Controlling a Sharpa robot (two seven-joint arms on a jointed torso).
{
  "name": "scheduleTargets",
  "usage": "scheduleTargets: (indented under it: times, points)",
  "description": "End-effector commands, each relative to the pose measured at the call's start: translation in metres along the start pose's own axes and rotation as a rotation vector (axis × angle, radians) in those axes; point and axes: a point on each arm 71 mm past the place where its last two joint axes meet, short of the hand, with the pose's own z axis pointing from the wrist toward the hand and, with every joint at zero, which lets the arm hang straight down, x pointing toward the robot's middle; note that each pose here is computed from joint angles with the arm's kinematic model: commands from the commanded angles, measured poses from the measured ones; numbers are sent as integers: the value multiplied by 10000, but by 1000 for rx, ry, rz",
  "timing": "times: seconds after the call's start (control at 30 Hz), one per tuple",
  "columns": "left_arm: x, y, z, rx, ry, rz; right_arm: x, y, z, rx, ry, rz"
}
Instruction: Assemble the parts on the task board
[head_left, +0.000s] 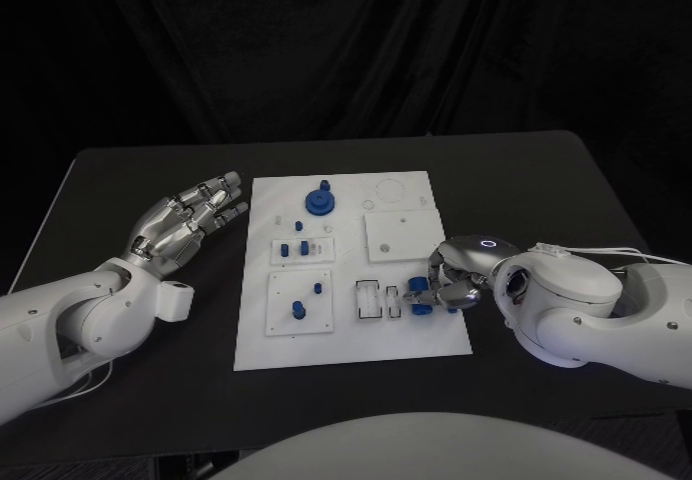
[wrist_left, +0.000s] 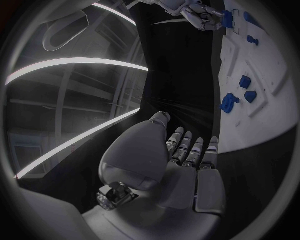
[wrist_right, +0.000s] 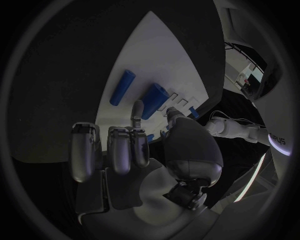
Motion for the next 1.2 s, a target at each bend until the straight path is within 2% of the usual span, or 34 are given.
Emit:
scheduleTargets:
  times: [0.03, 0.43, 0.8, 1.2]
  points:
    - [25, -36, 4, 60, 27, -14, 30, -15, 11, 21, 10, -24]
    - [28, -15, 23, 47, 37, -20, 80, -13, 75, 28, 32, -41]
    - [28, 0, 22, 37, 41, -25, 89, -42, 132, 46, 31, -18]
    - [37, 11, 20, 31, 46, -30, 133, -54, 169, 63, 87, 13]
